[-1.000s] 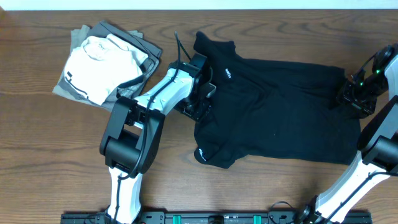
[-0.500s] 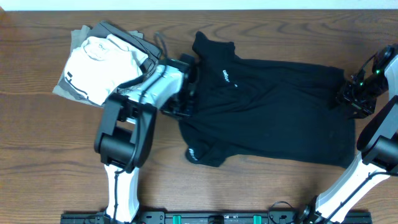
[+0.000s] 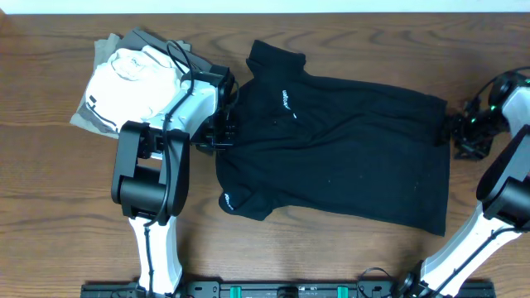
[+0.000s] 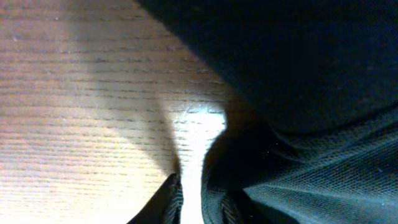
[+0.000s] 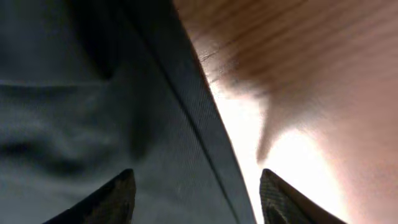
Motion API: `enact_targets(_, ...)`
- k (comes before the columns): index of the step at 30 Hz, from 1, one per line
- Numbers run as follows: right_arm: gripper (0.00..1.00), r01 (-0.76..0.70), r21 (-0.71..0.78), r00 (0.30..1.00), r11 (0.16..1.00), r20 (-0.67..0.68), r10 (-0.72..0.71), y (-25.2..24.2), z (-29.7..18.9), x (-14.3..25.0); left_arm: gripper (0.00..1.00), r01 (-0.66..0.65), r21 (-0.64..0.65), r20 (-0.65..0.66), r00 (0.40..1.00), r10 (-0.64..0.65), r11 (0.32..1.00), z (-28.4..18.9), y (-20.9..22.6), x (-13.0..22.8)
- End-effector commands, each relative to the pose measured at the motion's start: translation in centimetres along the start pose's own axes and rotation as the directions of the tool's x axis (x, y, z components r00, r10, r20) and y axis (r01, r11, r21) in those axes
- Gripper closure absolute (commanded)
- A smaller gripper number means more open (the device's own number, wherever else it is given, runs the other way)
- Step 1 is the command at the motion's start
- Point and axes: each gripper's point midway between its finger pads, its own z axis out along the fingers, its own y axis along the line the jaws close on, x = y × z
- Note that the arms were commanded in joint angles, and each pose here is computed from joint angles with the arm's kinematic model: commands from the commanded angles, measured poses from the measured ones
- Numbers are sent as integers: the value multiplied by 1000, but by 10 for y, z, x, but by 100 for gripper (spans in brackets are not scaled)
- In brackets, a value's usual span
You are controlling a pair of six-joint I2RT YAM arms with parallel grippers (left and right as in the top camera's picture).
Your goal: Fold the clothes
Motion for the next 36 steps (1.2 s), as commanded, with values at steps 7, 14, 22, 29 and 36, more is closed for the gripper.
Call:
enact_targets(7, 99, -58, 110, 994, 992, 96, 48, -35, -4, -17, 76, 3, -21, -36, 999, -4, 1000, 15, 1, 4)
enact_targets(14, 96, -114, 68, 955, 991, 282, 90, -55, -41, -66, 43, 4, -14, -2, 1000, -4, 1000, 7, -1, -6)
enact_targets(22, 55, -115, -16, 969, 993, 219, 116, -52, -69, -51, 29, 3, -19, -26, 1000, -4, 1000, 5, 0, -1)
enact_targets(29, 51, -101, -152, 990, 983, 79, 114, -30, -88, -5, 30, -7, -14, 0, 1000, 7, 1000, -12, 1, 1)
enact_targets(36, 51, -52, -189, 997, 981, 52, 63, -10, -107, 17, 30, -7, 18, 153, 988, 4, 1000, -72, 1, 2)
